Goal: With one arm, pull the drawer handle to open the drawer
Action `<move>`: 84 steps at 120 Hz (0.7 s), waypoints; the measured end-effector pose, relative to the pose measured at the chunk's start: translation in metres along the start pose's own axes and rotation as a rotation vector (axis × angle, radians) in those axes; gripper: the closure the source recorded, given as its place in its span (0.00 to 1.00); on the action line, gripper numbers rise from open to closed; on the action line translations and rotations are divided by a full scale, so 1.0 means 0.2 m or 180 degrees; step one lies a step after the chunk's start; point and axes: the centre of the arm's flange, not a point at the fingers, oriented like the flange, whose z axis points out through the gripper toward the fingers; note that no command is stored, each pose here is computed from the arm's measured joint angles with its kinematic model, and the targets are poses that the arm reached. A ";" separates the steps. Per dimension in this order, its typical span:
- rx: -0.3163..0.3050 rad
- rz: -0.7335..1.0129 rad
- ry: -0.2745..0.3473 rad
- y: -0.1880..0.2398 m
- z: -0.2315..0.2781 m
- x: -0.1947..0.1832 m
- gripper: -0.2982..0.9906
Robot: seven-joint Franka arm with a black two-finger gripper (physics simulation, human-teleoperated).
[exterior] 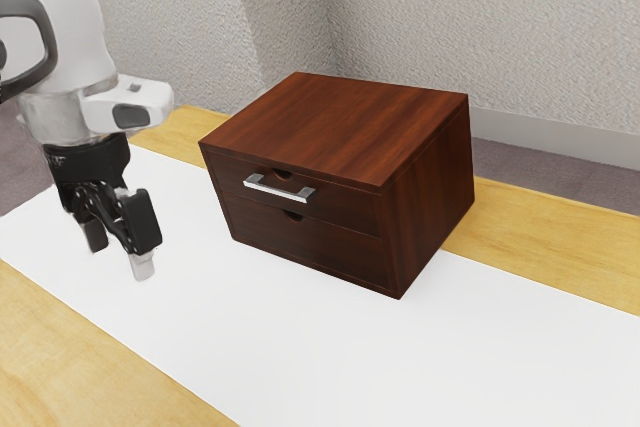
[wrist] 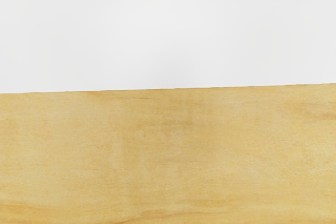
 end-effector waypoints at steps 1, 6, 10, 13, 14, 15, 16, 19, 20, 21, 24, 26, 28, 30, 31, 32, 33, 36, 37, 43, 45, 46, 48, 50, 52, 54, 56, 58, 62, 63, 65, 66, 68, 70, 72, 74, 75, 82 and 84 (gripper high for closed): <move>0.0015 0.0002 0.0049 0.00 0.00 0.01 0.23; 0.0086 0.0015 0.0274 -0.01 -0.03 0.04 0.23; 0.0135 0.0028 0.0425 -0.01 -0.05 0.06 0.23; 0.0161 0.0038 0.0519 -0.01 -0.06 0.07 0.23; 0.0169 0.0041 0.0547 -0.01 -0.07 0.07 0.23; 0.0177 0.0045 0.0575 -0.01 -0.08 0.07 0.23; 0.0185 0.0052 0.0600 -0.01 -0.08 0.08 0.23; 0.0208 0.0069 0.0667 0.01 -0.10 0.07 0.23; 0.0214 0.0072 0.0688 0.01 -0.11 0.07 0.23; 0.0221 0.0075 0.0709 0.02 -0.11 0.07 0.23; 0.0239 0.0081 0.0757 0.03 -0.13 0.05 0.23; 0.0246 0.0083 0.0770 0.04 -0.14 0.04 0.23; 0.0249 0.0084 0.0768 0.04 -0.13 0.04 0.23; 0.0249 0.0085 0.0762 0.05 -0.13 0.03 0.23; 0.0247 0.0087 0.0758 0.05 -0.13 0.03 0.23; 0.0245 0.0089 0.0755 0.05 -0.13 0.03 0.23; 0.0243 0.0097 0.0757 0.05 -0.13 0.03 0.23; 0.0238 0.0125 0.0767 0.06 -0.13 0.02 0.23; 0.0236 0.0139 0.0769 0.07 -0.13 0.02 0.23; 0.0224 0.0274 0.0751 0.08 -0.13 0.09 0.23; 0.0220 0.0336 0.0740 0.08 -0.14 0.14 0.23; 0.0217 0.0368 0.0734 0.07 -0.14 0.16 0.23; 0.0212 0.0441 0.0727 0.07 -0.15 0.21 0.23; 0.0210 0.0517 0.0725 0.07 -0.15 0.26 0.23; 0.0212 0.0597 0.0728 0.06 -0.16 0.29 0.23; 0.0217 0.0679 0.0733 0.06 -0.17 0.32 0.23; 0.0225 0.0767 0.0741 0.06 -0.17 0.33 0.23; 0.0232 0.0862 0.0745 0.07 -0.17 0.35 0.23; 0.0248 0.1051 0.0749 0.07 -0.18 0.36 0.23; 0.0252 0.1099 0.0750 0.07 -0.18 0.36 0.23; 0.0261 0.1194 0.0751 0.07 -0.18 0.36 0.23; 0.0264 0.1242 0.0748 0.08 -0.17 0.36 0.23; 0.0269 0.1337 0.0735 0.08 -0.17 0.36 0.23; 0.0275 0.1433 0.0720 0.09 -0.15 0.36 0.23; 0.0281 0.1529 0.0699 0.10 -0.13 0.36 0.23; 0.0286 0.1626 0.0680 0.11 -0.10 0.36 0.23; 0.0286 0.1673 0.0669 0.11 -0.08 0.36 0.23; 0.0281 0.1983 0.0620 0.12 0.03 0.37 0.23; 0.0283 0.2069 0.0620 0.13 0.06 0.37 0.23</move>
